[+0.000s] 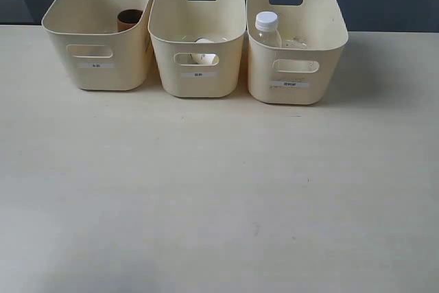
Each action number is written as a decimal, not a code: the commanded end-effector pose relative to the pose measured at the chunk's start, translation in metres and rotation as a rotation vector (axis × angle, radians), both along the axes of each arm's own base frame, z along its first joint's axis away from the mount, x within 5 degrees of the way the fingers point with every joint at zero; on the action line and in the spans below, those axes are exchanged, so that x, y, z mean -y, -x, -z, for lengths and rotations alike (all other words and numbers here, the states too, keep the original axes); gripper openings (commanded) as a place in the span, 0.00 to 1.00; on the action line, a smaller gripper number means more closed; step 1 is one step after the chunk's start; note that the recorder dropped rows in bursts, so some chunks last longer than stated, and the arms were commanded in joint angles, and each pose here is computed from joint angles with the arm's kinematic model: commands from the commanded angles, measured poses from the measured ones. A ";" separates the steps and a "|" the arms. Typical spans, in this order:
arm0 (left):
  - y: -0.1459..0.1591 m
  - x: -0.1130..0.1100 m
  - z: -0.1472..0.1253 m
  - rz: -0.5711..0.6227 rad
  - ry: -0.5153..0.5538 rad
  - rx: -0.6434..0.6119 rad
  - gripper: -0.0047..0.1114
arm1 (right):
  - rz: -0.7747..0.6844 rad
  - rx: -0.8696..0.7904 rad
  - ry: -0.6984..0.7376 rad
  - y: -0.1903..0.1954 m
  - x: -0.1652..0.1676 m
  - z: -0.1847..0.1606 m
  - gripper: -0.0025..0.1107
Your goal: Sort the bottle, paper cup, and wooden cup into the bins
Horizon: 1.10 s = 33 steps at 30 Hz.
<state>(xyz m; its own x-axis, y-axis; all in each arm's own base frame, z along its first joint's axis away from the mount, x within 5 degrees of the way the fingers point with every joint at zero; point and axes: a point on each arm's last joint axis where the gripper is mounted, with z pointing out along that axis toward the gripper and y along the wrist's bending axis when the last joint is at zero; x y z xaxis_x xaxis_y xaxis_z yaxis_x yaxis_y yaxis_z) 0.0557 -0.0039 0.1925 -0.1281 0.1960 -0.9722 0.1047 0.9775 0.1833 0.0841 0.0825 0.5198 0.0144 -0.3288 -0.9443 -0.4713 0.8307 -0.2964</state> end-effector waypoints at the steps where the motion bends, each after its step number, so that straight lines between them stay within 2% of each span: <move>1: 0.000 0.000 0.000 0.007 0.003 0.009 0.04 | 0.001 -0.002 -0.004 0.000 0.001 0.001 0.02; 13: 0.000 0.000 0.000 0.007 0.003 0.009 0.04 | 0.008 -0.002 -0.009 0.000 0.004 0.000 0.02; 18: 0.000 0.000 0.000 0.007 0.003 0.009 0.04 | 0.057 -0.114 -0.058 -0.004 0.013 0.007 0.02; 23: 0.000 0.000 0.000 0.007 0.003 0.009 0.04 | 0.091 -0.296 -0.159 -0.001 0.029 0.016 0.02; 27: 0.000 0.000 0.000 0.007 0.003 0.009 0.04 | 0.130 -0.355 -0.265 0.003 0.040 0.017 0.02; 33: 0.000 0.000 0.000 0.007 0.003 0.009 0.04 | 0.272 -0.406 -0.391 0.006 0.057 0.024 0.02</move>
